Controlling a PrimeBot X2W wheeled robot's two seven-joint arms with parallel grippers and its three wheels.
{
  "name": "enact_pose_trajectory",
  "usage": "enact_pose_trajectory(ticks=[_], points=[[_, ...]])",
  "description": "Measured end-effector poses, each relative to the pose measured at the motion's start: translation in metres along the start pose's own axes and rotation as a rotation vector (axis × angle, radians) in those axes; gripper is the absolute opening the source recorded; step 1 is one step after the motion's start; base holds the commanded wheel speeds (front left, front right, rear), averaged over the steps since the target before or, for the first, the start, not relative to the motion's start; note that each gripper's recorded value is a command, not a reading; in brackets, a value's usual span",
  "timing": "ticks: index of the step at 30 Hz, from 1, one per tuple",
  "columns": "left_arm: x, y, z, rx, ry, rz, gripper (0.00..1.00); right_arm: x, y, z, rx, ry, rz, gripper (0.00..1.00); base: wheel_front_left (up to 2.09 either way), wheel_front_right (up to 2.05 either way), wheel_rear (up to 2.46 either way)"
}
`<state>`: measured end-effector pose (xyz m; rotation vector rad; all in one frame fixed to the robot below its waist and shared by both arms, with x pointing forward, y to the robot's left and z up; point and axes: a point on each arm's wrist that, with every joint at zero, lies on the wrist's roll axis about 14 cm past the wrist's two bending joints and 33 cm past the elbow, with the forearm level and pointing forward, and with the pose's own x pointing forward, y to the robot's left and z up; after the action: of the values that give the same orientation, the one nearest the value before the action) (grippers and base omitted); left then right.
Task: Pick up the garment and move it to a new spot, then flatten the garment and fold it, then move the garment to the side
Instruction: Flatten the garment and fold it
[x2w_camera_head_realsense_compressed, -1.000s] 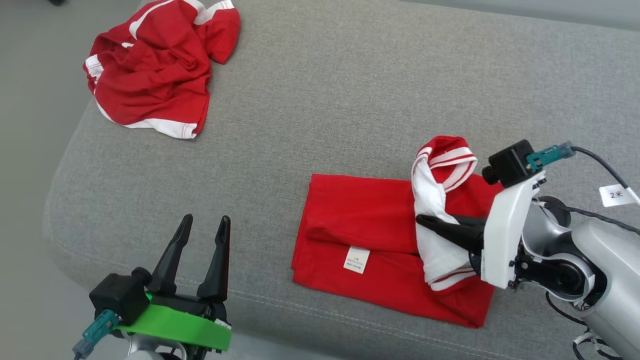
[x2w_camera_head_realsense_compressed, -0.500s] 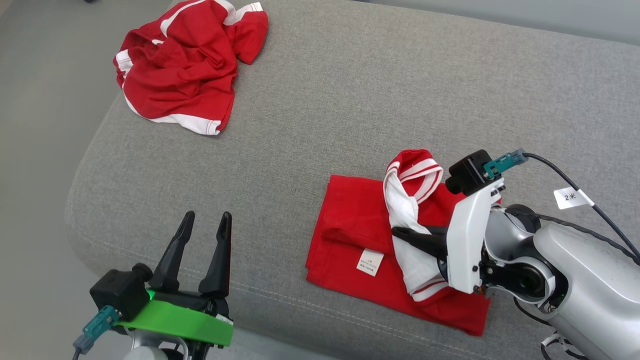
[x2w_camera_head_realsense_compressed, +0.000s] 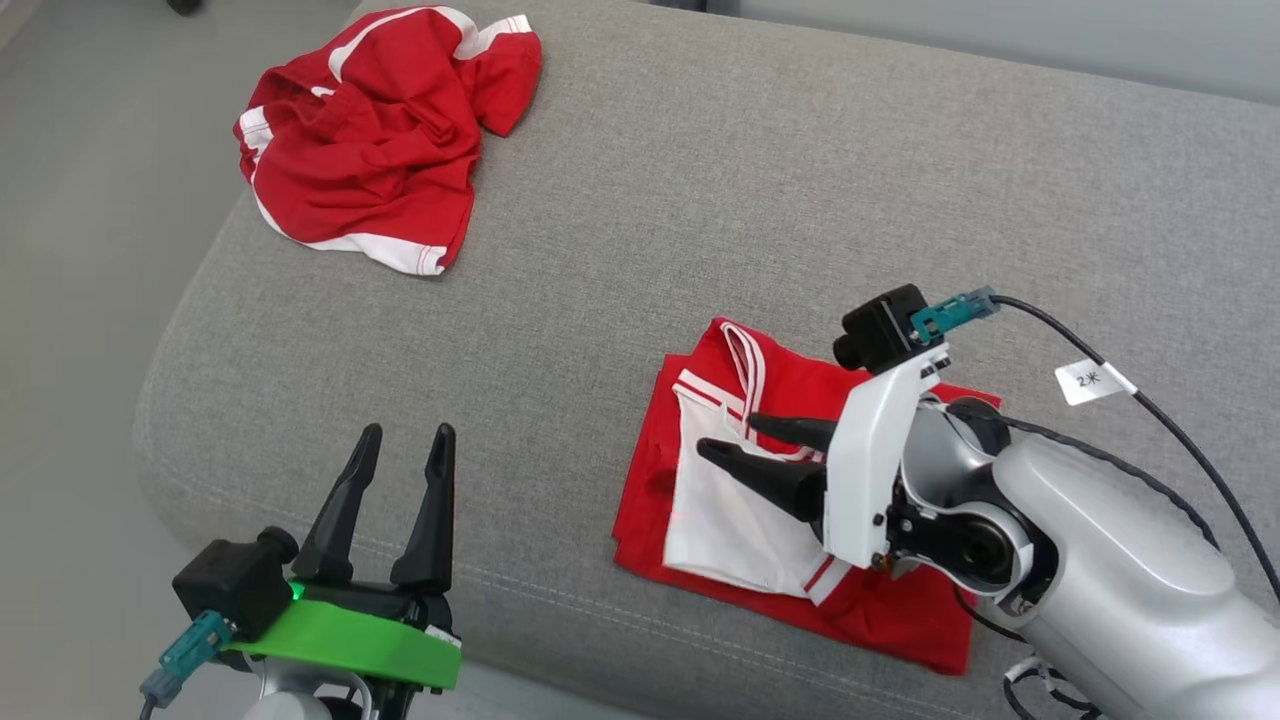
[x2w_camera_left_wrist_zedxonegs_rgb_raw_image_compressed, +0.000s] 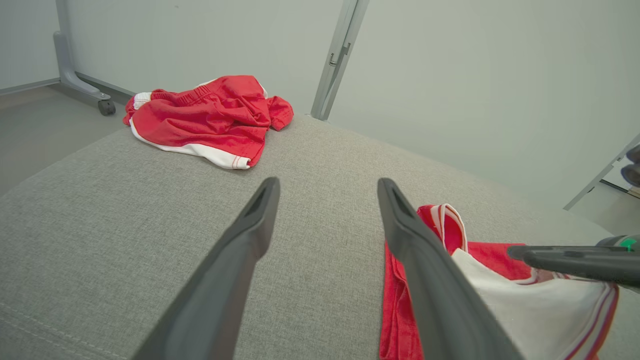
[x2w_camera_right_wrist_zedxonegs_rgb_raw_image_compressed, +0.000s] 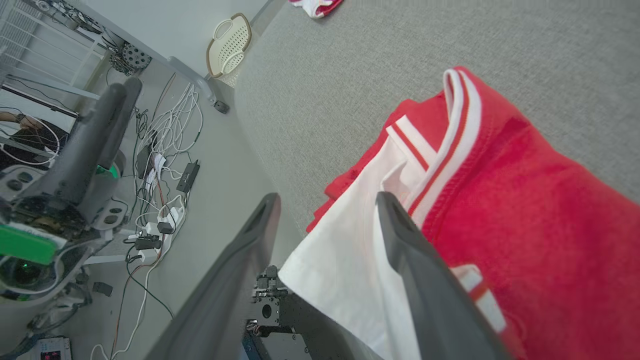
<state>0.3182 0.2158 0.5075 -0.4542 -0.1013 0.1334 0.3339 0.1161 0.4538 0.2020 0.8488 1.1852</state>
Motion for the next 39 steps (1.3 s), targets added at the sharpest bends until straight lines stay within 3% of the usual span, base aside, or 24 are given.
enact_pose_trajectory(ticks=[11, 20, 28, 34, 39], points=[[0.005, -0.004, 0.005, -0.006, -0.021, -0.021, 1.00, 0.006, 0.024, 0.017, 0.057, -0.109, 0.048, 1.00, 0.00, 0.00, 0.00], [0.016, -0.015, 0.009, -0.005, -0.033, -0.077, 1.00, -0.020, 0.026, 0.055, 0.087, -0.332, 0.044, 1.00, 0.00, 0.00, 0.00], [0.023, -0.036, -0.001, -0.020, -0.002, -0.153, 1.00, -0.077, -0.027, 0.062, 0.096, -0.519, -0.158, 1.00, 0.00, 0.00, 0.00], [0.028, -0.050, -0.011, -0.027, 0.026, -0.205, 1.00, -0.111, -0.064, 0.033, 0.168, -0.564, -0.316, 1.00, 0.00, 0.00, 0.00], [0.035, -0.076, -0.021, -0.045, 0.052, -0.285, 1.00, -0.145, -0.099, -0.020, 0.302, -0.577, -0.482, 1.00, 0.00, 0.00, 0.00]])
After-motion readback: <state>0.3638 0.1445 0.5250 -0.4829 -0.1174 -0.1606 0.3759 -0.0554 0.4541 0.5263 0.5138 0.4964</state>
